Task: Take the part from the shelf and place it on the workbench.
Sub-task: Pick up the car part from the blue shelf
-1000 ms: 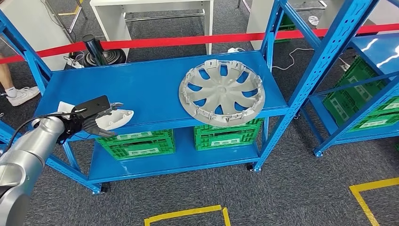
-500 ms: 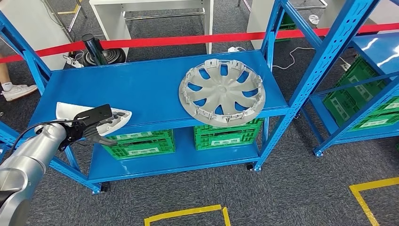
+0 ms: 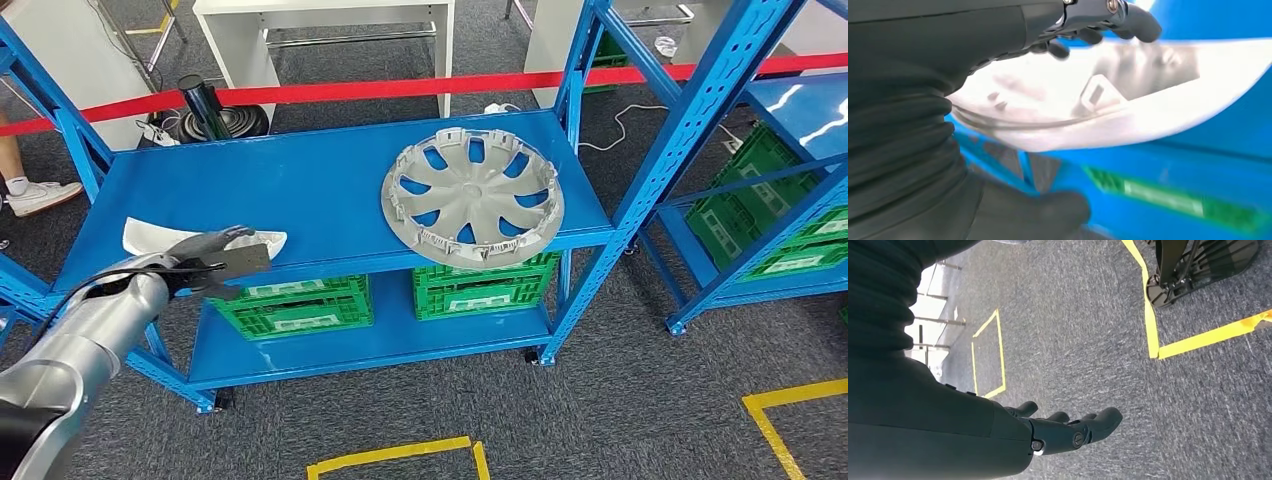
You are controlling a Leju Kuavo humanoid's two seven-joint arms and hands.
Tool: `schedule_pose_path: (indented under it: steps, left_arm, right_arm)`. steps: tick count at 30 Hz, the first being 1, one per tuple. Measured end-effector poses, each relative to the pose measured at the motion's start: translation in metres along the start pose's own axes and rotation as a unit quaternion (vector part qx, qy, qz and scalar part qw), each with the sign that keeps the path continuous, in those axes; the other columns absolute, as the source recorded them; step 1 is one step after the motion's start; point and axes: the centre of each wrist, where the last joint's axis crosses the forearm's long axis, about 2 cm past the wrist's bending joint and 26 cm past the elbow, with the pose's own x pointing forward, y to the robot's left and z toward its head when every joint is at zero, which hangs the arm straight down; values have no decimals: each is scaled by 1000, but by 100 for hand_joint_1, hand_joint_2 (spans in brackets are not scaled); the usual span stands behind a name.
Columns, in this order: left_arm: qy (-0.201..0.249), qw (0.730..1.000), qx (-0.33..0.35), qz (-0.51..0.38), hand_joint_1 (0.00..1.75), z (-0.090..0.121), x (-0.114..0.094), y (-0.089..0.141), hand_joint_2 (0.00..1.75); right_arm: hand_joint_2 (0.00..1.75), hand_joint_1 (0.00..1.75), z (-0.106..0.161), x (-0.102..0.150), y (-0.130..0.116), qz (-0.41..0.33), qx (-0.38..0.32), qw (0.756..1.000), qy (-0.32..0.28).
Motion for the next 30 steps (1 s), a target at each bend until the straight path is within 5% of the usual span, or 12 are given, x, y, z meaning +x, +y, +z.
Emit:
schedule_pose_path:
  steps: [8, 30]
  left_arm:
    - [-7, 999, 31, -28, 175, -3, 1, -17, 175]
    - [-45, 996, 47, -53, 175, -1, -2, -16, 175]
  right_arm:
    - [175, 0, 0, 2, 0, 8, -1, 1000, 2]
    - [175, 0, 0, 2, 1, 14, 3, 1000, -2]
